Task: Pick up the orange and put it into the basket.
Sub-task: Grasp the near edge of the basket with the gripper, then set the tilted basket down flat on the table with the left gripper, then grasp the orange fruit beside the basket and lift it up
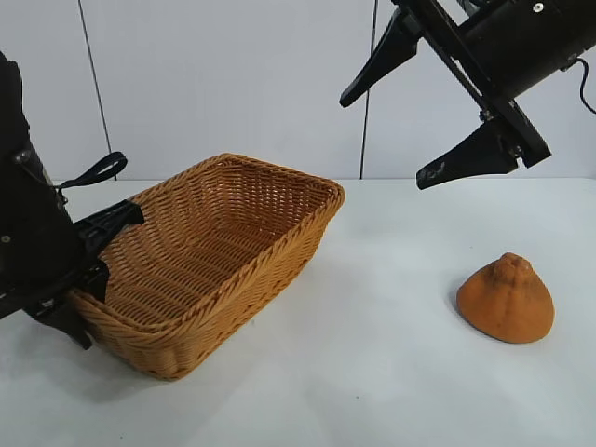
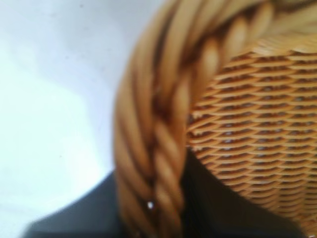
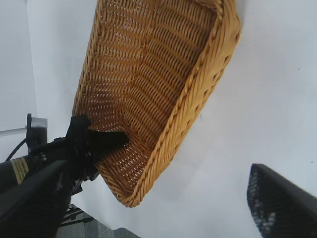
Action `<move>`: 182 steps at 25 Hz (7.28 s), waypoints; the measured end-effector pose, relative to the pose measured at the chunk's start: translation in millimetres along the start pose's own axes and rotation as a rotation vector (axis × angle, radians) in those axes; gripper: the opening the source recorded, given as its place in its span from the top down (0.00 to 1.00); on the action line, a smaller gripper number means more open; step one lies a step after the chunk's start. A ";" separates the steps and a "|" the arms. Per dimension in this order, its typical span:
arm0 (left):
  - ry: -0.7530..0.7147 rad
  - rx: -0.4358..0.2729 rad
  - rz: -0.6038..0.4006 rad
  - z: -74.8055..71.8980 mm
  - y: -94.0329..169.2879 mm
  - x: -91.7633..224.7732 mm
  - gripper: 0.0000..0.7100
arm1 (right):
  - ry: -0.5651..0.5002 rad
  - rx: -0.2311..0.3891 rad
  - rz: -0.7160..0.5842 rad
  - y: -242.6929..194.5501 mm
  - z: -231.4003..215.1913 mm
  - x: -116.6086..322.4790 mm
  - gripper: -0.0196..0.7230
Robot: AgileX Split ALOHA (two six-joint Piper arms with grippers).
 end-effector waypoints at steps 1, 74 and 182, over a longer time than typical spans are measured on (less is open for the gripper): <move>0.001 0.005 0.001 -0.5 1.7 0.2 0.87 | 0.000 0.000 0.000 0.0 0.0 0.0 0.08; -0.984 0.072 0.128 -106.1 78.9 -46.8 0.13 | 0.015 0.012 0.017 0.0 -1.4 1.9 0.08; -0.925 0.413 -0.841 264.6 239.5 35.5 0.13 | 0.086 0.552 0.138 24.1 -78.7 -21.2 0.08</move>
Point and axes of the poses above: a point on each arm's last joint axis where the gripper is mounted, y pointing back along that axis away from the gripper, z along the wrist's bending axis when the last joint is at zero, x = y × z, the point moved 2 cm from there along -y, pointing out along that axis toward the gripper, and after that the axes turned 6 degrees about y, right-handed, at the moved point
